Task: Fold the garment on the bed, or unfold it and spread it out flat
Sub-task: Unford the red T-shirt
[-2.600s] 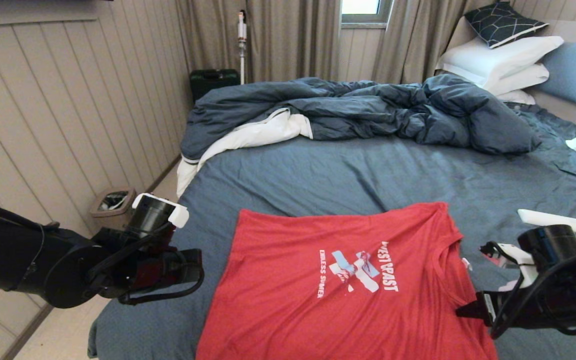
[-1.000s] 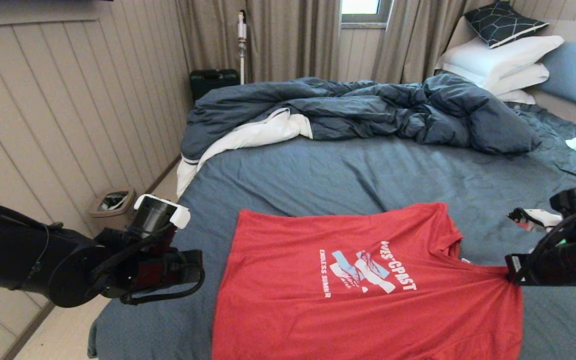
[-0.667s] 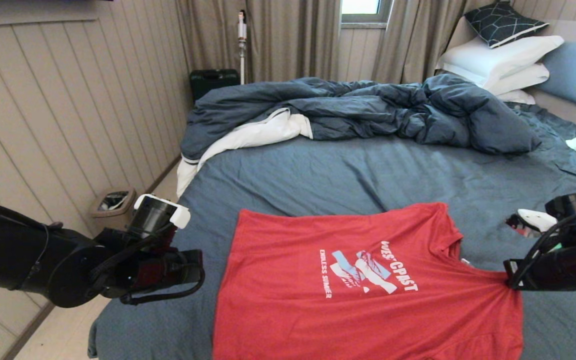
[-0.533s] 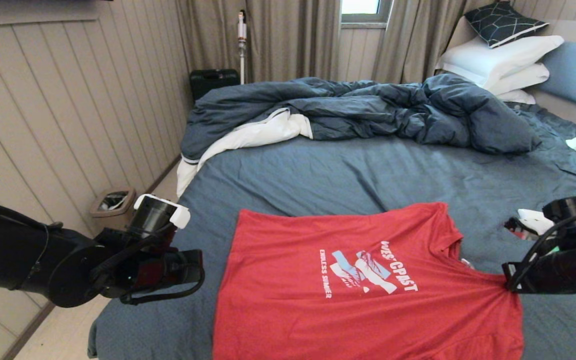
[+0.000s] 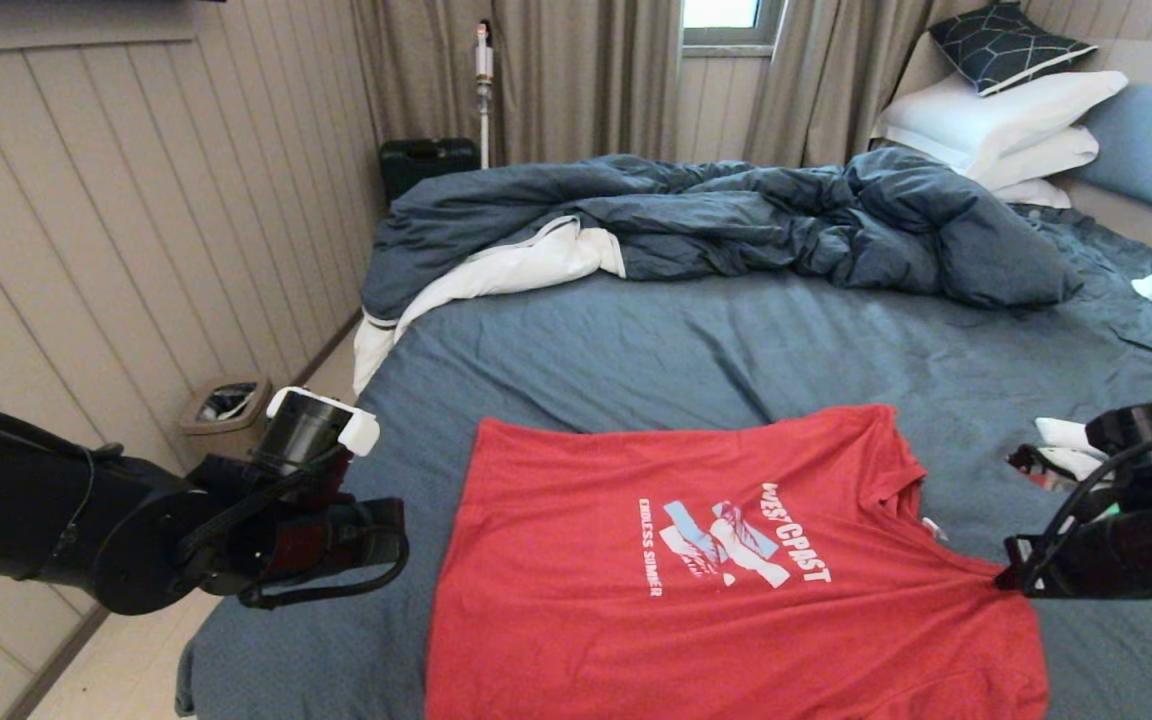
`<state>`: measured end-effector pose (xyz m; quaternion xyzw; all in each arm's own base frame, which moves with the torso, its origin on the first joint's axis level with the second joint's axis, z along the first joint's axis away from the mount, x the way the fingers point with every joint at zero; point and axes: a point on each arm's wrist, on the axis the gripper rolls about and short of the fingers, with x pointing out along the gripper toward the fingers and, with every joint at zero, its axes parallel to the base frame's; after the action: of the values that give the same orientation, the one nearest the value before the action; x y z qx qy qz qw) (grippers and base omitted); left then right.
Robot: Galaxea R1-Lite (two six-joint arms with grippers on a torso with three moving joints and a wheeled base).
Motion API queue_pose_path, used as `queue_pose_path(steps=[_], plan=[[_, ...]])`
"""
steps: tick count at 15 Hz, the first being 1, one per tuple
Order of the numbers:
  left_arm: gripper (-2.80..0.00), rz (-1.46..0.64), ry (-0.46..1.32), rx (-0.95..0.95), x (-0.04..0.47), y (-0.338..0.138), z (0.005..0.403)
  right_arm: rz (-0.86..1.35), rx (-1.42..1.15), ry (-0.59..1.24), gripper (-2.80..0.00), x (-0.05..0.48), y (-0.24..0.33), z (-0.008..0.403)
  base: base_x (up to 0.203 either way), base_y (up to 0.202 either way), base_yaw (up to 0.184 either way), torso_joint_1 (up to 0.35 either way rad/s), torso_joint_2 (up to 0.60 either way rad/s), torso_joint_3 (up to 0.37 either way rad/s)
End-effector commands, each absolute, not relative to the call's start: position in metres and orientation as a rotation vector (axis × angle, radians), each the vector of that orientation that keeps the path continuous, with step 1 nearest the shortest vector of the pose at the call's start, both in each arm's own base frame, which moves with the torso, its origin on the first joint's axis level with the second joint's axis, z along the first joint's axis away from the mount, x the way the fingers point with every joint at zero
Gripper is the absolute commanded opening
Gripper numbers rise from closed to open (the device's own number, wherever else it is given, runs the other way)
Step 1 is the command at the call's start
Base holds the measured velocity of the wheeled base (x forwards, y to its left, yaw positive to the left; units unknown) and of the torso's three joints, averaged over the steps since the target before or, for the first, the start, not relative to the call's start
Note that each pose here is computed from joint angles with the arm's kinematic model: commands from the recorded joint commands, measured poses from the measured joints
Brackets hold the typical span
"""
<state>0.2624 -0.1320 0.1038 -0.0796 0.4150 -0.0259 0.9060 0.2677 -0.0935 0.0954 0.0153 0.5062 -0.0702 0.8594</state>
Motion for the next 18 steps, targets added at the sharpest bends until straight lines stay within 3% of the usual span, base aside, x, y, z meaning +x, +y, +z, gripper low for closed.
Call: queue_pose_path(steps=[1,8,18], plan=[[-2.8,-0.052,0.854,-0.168,0.262,-0.132,0.104,-0.14,0.034,1.064,0.0,0.266,-0.092,0.096,0.0,0.0,0.0,0.0,0.0,0.0],[-2.8,-0.054,0.846,-0.173,0.262,-0.132,0.106,-0.223,0.166,0.847,0.0,0.297,-0.098,0.143,0.0,0.0,0.0,0.0,0.0,0.0],[-2.8,-0.048,0.851,-0.179,0.263,-0.132,0.105,-0.185,0.245,0.779,0.0,0.389,-0.081,0.13,0.0,0.0,0.0,0.0,0.0,0.0]])
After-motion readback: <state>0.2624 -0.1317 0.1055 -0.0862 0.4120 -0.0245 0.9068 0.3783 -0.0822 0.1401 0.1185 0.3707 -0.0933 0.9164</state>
